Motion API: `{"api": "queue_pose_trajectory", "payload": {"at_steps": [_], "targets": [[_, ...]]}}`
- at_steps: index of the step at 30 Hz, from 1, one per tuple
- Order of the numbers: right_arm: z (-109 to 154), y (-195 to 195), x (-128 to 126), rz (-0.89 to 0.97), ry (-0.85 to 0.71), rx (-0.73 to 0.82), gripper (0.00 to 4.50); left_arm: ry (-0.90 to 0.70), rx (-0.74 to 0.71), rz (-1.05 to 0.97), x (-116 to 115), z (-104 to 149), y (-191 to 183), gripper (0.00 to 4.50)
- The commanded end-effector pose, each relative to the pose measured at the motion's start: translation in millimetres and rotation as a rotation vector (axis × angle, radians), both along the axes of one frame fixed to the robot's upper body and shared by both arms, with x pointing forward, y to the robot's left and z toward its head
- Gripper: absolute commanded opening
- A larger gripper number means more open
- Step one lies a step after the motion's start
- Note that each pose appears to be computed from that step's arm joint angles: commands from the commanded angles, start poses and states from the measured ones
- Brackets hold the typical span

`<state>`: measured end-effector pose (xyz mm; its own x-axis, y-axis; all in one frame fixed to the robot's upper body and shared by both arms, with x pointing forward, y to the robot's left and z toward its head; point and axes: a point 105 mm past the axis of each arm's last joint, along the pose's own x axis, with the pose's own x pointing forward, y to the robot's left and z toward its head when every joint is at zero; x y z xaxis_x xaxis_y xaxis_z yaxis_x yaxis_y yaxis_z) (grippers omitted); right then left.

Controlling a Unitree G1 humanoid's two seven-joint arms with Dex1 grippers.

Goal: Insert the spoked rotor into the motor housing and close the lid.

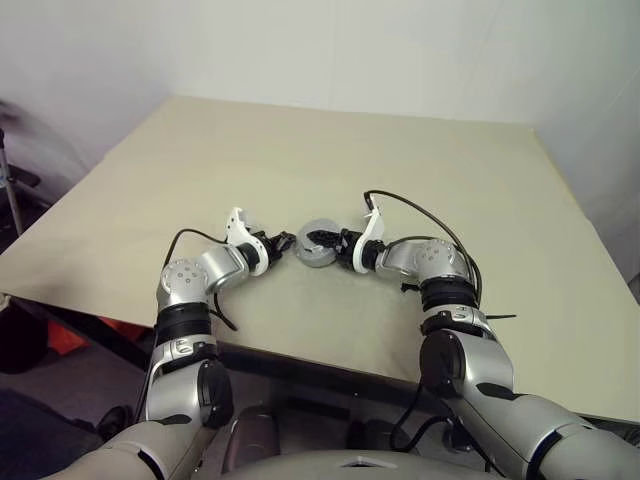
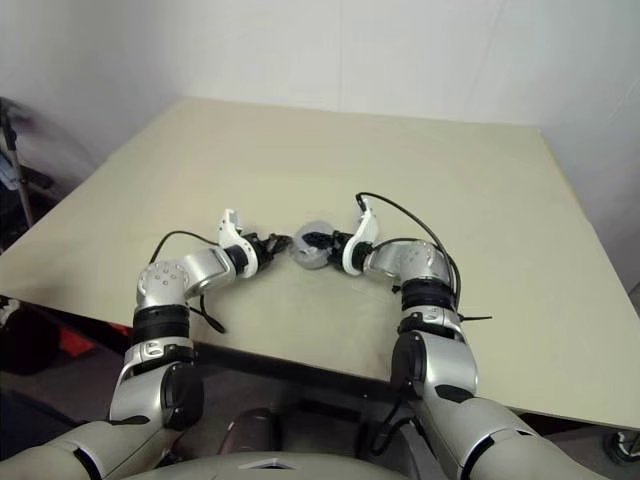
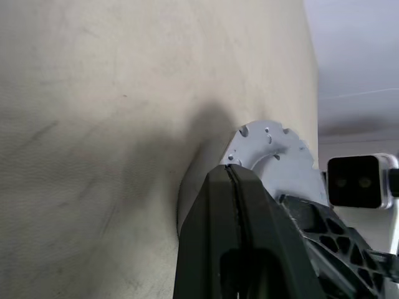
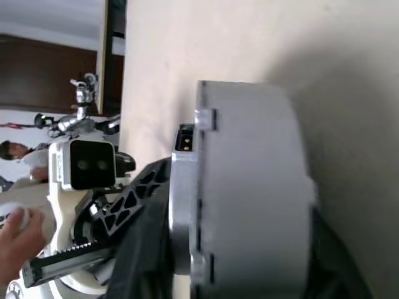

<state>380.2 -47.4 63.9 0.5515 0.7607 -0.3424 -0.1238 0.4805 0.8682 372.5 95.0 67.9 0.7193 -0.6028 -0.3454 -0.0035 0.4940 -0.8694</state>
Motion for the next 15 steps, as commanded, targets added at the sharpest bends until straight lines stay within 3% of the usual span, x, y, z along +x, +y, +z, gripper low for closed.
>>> {"api": "queue_pose_trajectory", "payload": {"at_steps": [1,9,13,15], "targets": [[11.2,-7.6,11.2,-0.037,-0.051,-0.030,2.09,-0.008,0.020,-0.010,0.2,0.8,-1.1,0.00],[17.0,-12.2,19.6,-0.089,-0.050,-0.003,2.09,-0.033,0.027,0.003,3.1,3.3,1.7,0.00],[36.1,-18.9,38.7,-0.224,-0.032,0.114,2.09,-0.219,0.016,0.065,10.4,28.5,15.9,0.00],[54.5,-21.0,50.8,-0.297,-0.044,0.203,2.09,-0.314,-0.058,0.093,8.6,48.9,23.7,0.00]]}}
